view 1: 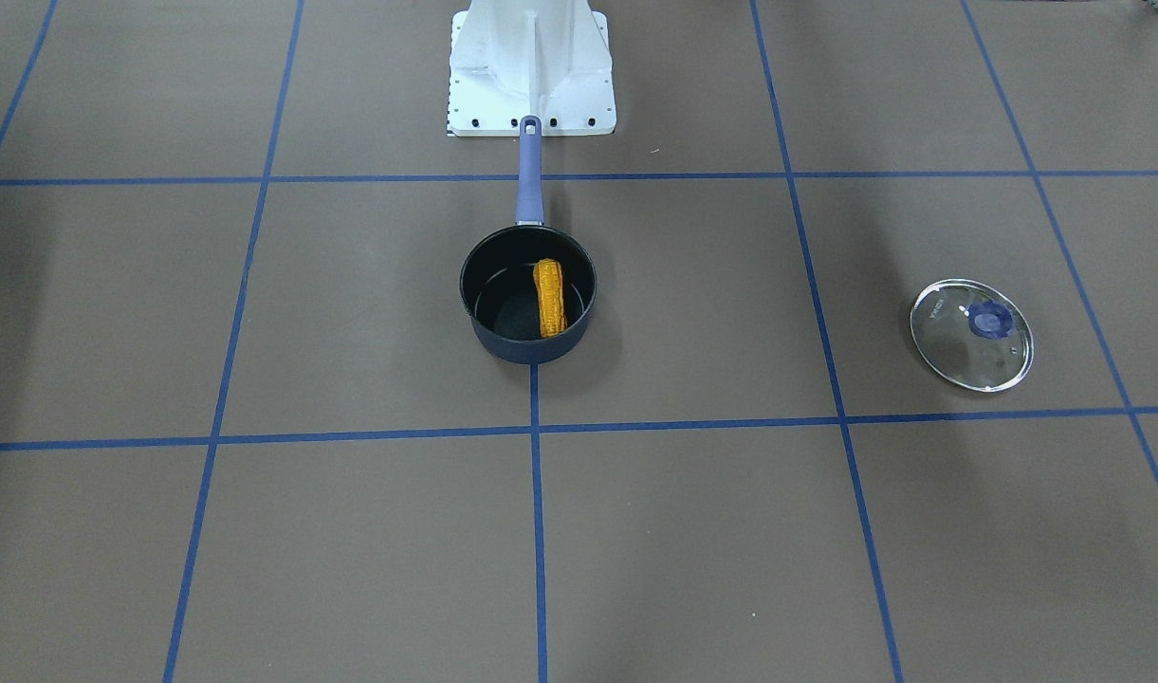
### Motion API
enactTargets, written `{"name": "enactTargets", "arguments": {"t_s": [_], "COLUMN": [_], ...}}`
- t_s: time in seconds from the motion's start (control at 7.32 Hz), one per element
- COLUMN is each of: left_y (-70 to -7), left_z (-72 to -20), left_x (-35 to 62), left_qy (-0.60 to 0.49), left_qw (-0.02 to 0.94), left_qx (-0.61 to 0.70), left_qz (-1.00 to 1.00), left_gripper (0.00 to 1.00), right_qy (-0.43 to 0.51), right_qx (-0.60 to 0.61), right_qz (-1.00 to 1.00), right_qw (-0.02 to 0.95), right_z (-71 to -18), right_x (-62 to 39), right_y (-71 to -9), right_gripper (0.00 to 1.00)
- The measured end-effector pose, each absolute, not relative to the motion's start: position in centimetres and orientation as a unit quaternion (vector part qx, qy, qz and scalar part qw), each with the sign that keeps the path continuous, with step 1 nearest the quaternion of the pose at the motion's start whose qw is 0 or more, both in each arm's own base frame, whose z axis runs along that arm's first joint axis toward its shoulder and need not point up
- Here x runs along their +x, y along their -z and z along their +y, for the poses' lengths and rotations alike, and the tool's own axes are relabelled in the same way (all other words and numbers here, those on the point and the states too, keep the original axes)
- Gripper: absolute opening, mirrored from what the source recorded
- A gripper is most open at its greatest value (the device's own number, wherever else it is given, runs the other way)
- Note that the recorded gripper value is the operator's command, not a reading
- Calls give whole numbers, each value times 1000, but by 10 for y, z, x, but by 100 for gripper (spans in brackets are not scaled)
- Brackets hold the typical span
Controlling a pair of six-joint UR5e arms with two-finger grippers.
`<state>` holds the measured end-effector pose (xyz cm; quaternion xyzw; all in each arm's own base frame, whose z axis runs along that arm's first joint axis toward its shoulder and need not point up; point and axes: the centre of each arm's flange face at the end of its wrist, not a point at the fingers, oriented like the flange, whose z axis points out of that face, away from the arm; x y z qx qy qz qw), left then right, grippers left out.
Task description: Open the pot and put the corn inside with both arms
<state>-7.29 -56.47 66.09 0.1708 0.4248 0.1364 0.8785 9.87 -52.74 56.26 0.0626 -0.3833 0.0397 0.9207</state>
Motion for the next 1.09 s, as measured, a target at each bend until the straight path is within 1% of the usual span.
{"name": "enactTargets", "arguments": {"t_s": [0.27, 0.55, 0.82, 1.09], "left_y": [-662, -654, -614, -597], "left_z": [-559, -533, -500, -477], "left_x": [-74, -74, -73, -72], "left_qy": [-136, -136, -126, -121], "left_qw": [878, 878, 879, 880], "left_qx": [172, 178, 178, 173], "left_qz": [425, 424, 425, 426], "left_gripper": [98, 98, 98, 98], "right_qy": [-47, -47, -46, -46], "right_qx": [61, 62, 63, 64], "right_qz": [-384, -384, -384, -384], "right_qw": [920, 920, 920, 920], "right_z": [-515, -505, -502, -502], "right_x": [104, 104, 103, 103], "right_y": [-570, -570, -569, -569], "right_gripper": [100, 100, 100, 100]}}
